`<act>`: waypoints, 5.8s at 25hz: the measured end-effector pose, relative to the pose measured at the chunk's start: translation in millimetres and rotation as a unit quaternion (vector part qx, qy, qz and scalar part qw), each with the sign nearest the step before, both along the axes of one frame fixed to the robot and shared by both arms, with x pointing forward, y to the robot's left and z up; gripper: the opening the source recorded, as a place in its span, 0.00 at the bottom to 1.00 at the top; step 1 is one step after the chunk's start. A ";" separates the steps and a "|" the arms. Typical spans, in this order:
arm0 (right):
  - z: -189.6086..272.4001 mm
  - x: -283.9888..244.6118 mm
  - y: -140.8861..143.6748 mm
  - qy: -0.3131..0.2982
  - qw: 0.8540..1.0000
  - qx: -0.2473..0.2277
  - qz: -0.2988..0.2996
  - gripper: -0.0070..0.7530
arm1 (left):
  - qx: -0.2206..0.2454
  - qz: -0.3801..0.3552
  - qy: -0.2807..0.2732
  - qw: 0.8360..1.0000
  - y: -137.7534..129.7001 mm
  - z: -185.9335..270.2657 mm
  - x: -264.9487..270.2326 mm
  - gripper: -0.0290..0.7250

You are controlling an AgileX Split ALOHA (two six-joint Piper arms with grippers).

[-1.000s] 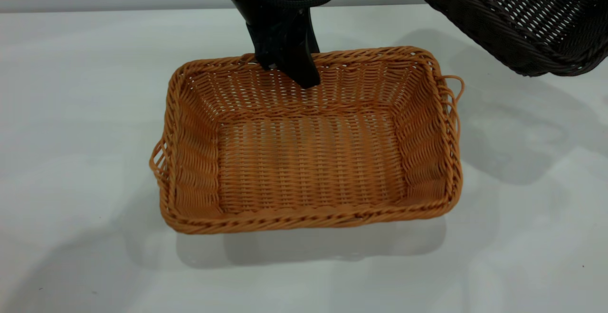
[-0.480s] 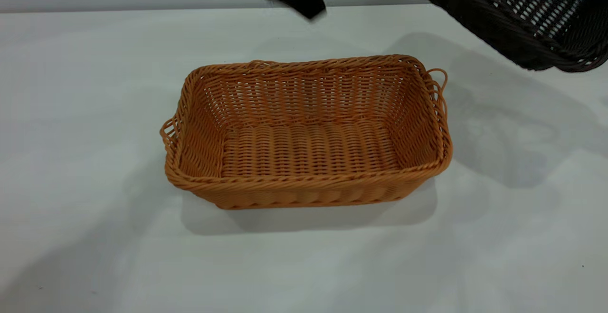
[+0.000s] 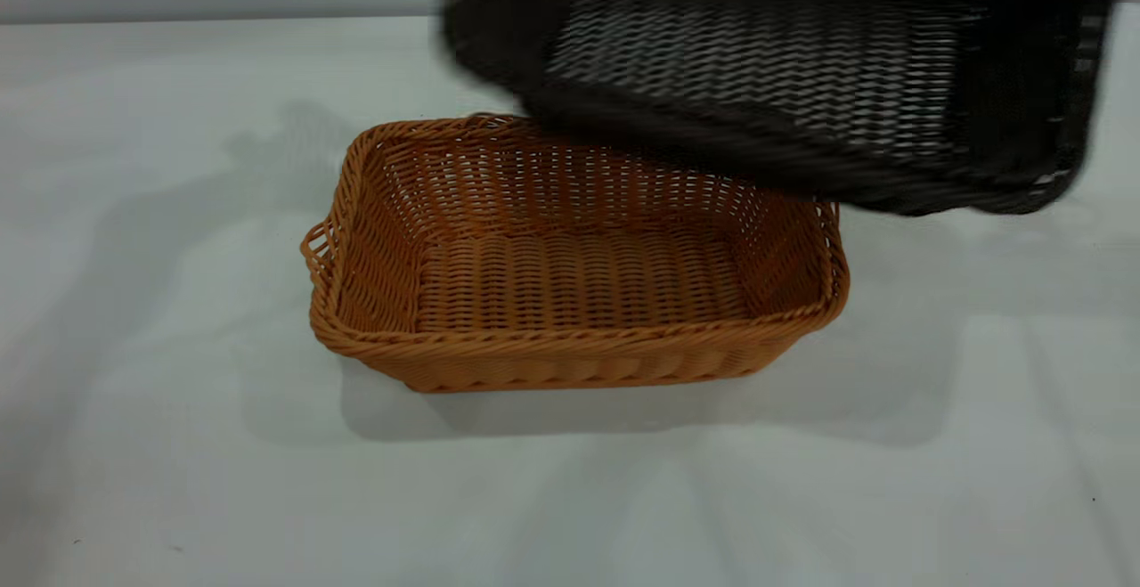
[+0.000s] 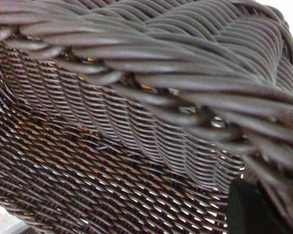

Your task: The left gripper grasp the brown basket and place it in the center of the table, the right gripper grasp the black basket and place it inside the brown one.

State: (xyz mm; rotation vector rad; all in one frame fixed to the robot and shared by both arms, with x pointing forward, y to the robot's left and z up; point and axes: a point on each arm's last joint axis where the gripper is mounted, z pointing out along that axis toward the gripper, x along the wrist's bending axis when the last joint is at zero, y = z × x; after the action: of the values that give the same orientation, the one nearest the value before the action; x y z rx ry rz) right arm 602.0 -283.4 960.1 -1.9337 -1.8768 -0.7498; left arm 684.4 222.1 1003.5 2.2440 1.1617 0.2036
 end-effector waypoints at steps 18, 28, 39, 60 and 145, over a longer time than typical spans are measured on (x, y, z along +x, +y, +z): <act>-40.6 18.3 105.9 0.032 0.991 -0.026 0.128 0.11 | -0.002 0.009 0.013 1.000 11.9 -0.7 -0.3 0.73; -64.8 23.3 106.0 0.053 0.991 -0.030 0.118 0.11 | -0.002 0.008 0.013 1.000 11.4 -0.8 -0.4 0.73; -73.5 31.8 104.6 0.039 0.996 -0.042 0.069 0.11 | -0.002 0.008 0.013 1.000 11.4 -0.8 -0.4 0.73; -70.0 36.4 103.8 0.040 0.995 -0.054 0.072 0.66 | -0.002 0.006 0.016 1.000 11.3 -1.0 -1.0 0.73; 82.7 -378.8 4.9 -0.485 0.847 -0.194 0.104 0.79 | 0.021 0.262 -0.143 0.954 68.0 32.3 -453.7 0.73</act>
State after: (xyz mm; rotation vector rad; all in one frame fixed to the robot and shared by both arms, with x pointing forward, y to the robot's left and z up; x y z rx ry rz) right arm 223.2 -278.6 1042.8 -1.5966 -2.9541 -1.5751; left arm 230.7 290.1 1035.8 1.8154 1.5694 0.7423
